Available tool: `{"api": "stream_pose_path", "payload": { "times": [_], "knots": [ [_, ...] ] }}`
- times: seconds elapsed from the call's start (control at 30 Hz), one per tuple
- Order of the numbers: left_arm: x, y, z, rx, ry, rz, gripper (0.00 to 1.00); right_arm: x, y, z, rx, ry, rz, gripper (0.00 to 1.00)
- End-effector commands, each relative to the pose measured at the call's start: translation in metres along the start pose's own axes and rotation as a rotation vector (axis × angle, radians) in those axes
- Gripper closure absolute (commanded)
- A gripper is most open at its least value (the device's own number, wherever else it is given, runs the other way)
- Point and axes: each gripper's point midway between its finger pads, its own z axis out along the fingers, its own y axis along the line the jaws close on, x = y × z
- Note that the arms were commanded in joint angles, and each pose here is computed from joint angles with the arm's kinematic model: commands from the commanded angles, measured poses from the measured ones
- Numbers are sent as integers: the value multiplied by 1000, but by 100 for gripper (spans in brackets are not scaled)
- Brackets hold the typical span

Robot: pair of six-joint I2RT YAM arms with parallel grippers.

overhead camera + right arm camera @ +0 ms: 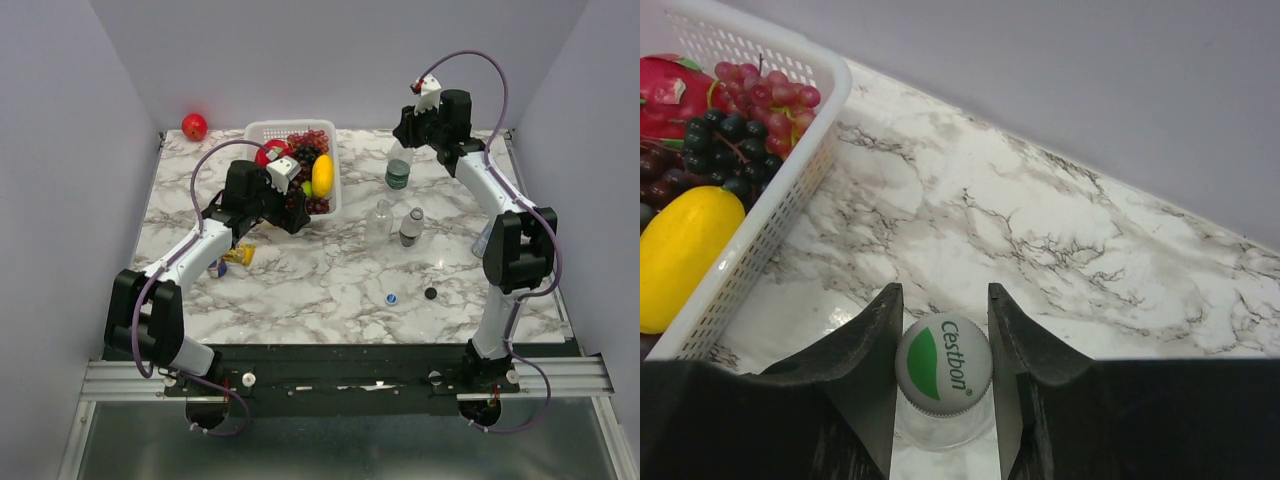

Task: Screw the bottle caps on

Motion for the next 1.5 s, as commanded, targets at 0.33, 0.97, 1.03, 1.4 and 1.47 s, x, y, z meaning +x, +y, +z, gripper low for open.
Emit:
{"api": "stream_pose_path", "payload": {
  "times": [0.33,0.97,1.03,1.4,1.47],
  "knots": [
    [-6,-13,2,90,-4,-14,1,9,-4,-2,15,10,9,44],
    [-8,22,4,-98,11,-14,1,-85,31,-62,-113,-158,7,23],
    [-18,28,-1,-146,-30,-14,1,-93,34,-75,-114,-171,-10,23],
    [-24,40,-25,-292,-58,-119,1,12,145,-138,-608,-2,-109,20],
    [-25,34,-27,-265,-69,-99,1,31,160,-147,-642,24,-123,20]
  ]
}}
